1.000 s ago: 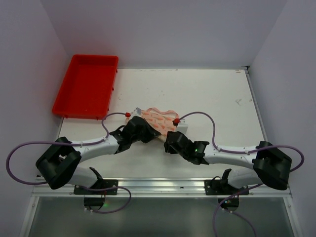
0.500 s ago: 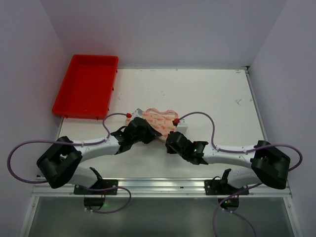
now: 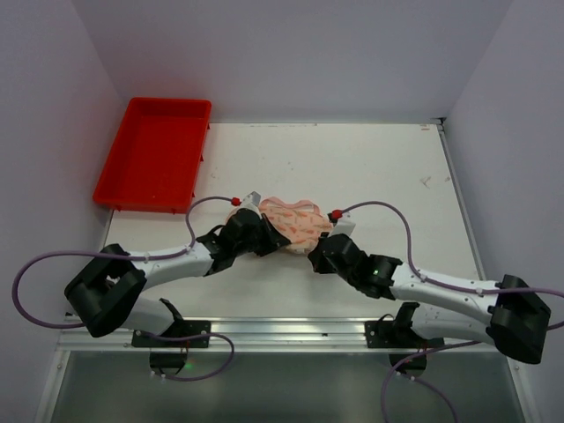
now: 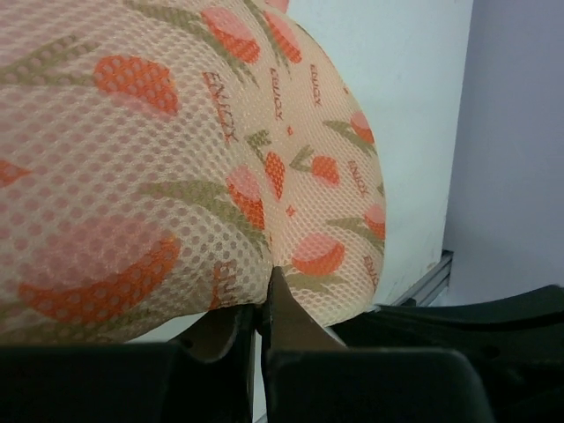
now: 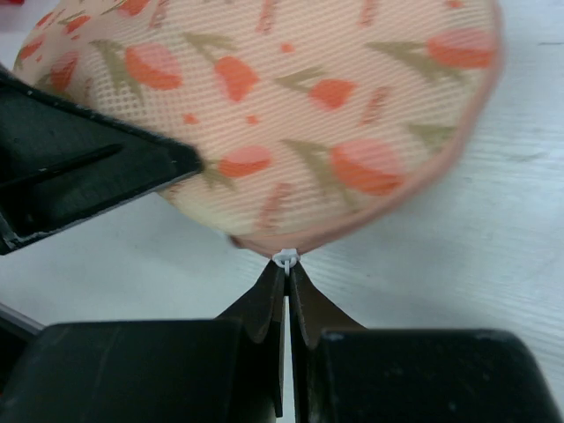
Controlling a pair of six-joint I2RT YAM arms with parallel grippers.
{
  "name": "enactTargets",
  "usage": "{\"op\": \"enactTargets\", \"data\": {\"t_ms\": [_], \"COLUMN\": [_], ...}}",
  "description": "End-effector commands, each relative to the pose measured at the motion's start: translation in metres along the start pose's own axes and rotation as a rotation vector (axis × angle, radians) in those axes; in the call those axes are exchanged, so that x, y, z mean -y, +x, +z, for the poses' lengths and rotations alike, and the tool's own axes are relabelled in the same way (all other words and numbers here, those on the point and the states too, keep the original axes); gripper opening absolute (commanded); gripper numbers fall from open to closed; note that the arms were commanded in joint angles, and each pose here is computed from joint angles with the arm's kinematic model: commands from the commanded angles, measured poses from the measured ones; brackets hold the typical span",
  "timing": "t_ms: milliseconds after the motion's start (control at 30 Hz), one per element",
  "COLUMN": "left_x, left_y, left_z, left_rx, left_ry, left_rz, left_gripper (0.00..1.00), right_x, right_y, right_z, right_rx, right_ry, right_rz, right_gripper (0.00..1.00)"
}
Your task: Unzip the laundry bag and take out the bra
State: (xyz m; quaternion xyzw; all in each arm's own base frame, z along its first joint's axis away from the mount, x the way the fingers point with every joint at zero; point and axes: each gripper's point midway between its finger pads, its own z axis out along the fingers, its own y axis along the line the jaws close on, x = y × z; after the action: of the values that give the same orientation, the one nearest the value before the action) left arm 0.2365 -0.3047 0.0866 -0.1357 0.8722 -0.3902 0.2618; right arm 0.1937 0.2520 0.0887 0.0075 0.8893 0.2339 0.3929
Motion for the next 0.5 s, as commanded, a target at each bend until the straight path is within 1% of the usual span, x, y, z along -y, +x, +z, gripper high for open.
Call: {"op": "enactTargets", "data": {"t_ms": [0, 33, 100, 200, 233, 333, 400, 433, 467], "left_x": [-0.048, -0.051, -0.061, -0.068, -0.070, -0.063, -0.053, -0.052, -0.044], "left_y": [-0.011, -0.010, -0.012, -0.018, -0.020, -0.027, -0.033, -0.038, -0.047], "left_z": [-0.005, -0.007, -0.014, -0.024, -0.027, -0.032, -0.031, -0.030, -0.025], "left_rx": [0.017, 0.005, -0.009, -0.002, 0.002, 0.002, 0.001, 0.002, 0.010], "left_ry": [-0.097, -0.095, -0.097, -0.089, -0.095, -0.077, -0.057, -0.059, -0.052], "left_rz": [0.116, 0.121, 0.142, 0.169, 0.182, 0.303, 0.355, 0.400, 0.421], "left_gripper": [0.00, 0.00, 0.00, 0.00, 0.00, 0.00, 0.00, 0.00, 0.00], "right_x": [0.043, 0.046, 0.053, 0.060, 0.057, 0.049, 0.041, 0.032, 0.020], "right_y": [-0.008, -0.007, -0.015, -0.014, -0.009, -0.004, -0.001, -0.002, 0.005], "right_z": [-0.015, -0.019, -0.024, -0.031, -0.032, -0.032, -0.031, -0.028, -0.028], "right_rx": [0.000, -0.014, 0.003, -0.019, -0.043, -0.081, -0.112, -0.123, -0.164], "right_ry": [0.085, 0.079, 0.079, 0.089, 0.064, 0.026, -0.006, -0.033, -0.094], "right_rz": [-0.063, -0.069, -0.077, -0.102, -0.104, -0.125, -0.145, -0.144, -0.140], "right_gripper": [0.00, 0.00, 0.00, 0.00, 0.00, 0.00, 0.00, 0.00, 0.00]}}
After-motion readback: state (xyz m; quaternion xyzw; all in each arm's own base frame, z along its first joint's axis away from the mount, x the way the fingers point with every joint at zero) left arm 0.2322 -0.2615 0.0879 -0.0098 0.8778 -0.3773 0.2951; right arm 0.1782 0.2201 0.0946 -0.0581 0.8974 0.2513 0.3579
